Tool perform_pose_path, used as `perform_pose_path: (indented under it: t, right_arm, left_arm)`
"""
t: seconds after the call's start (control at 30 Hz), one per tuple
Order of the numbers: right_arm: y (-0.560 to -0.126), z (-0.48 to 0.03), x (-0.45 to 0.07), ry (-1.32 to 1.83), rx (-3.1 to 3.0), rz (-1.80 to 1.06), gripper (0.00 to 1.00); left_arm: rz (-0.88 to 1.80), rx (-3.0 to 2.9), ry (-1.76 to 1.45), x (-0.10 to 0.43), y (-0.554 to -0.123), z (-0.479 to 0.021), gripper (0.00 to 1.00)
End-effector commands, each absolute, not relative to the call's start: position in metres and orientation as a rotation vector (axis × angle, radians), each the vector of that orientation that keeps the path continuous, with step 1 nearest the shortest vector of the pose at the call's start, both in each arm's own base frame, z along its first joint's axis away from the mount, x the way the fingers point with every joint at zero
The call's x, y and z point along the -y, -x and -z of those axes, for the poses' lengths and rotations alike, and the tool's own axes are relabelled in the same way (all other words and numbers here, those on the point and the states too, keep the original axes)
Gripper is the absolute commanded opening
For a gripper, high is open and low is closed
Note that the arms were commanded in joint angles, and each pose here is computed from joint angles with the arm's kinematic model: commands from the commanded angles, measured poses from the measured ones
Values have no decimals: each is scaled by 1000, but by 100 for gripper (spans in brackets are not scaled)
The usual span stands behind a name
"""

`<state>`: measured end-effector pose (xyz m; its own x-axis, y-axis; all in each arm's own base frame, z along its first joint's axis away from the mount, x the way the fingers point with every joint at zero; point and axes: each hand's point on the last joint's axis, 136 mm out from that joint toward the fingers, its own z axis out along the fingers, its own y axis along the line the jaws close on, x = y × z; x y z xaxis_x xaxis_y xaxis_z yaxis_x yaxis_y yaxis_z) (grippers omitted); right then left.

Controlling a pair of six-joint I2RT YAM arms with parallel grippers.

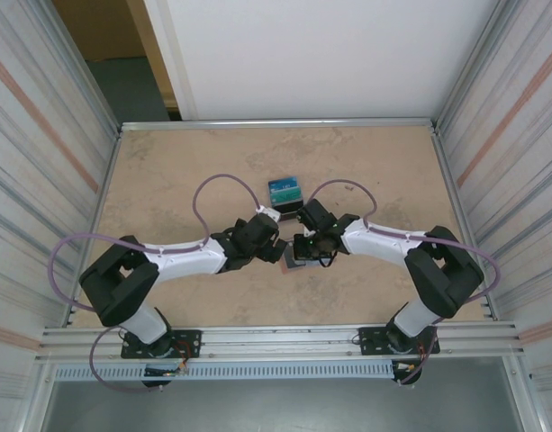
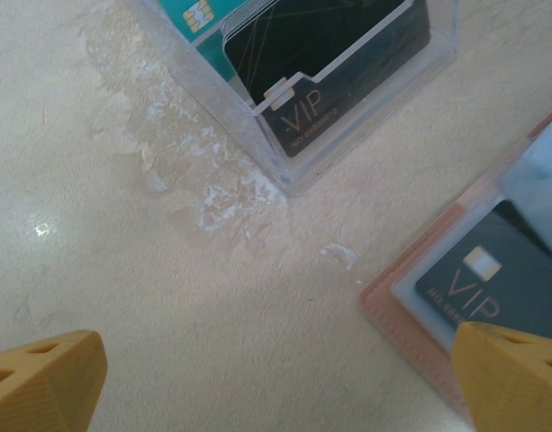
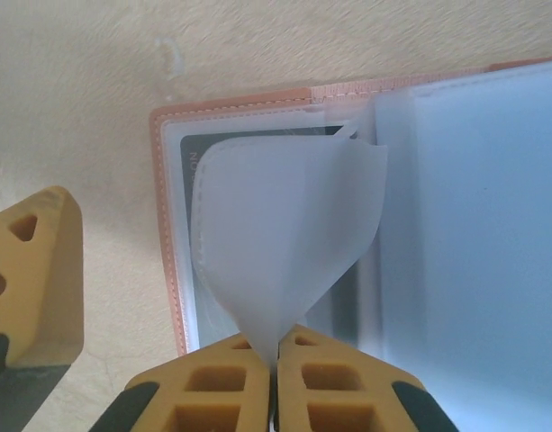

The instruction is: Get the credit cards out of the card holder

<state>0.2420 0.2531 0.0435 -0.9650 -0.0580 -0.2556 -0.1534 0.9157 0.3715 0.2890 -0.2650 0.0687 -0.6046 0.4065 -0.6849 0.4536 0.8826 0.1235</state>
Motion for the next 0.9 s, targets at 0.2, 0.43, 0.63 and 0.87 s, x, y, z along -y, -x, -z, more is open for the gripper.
perform_pose_path:
  t: [0.2,0.43,0.63,0.87]
  right_arm:
    - [-236,-64,-262,110,-2789,-879,7]
    - [-230,-61,-262,116,-2796,-910,7]
    - [-229,-53,-250,82,-2822,-822,13]
    - [-230,-49,-230,35,-2829,-679,31]
  left_arm:
    - [84,-2282,-602,275,-293,-75,99]
    - [103,-2347,-647,285,-288,-53,99]
    - [47,-2408,-669,280,-283,-35,99]
    - [-30,-2451,-673,271,-281,-23,99]
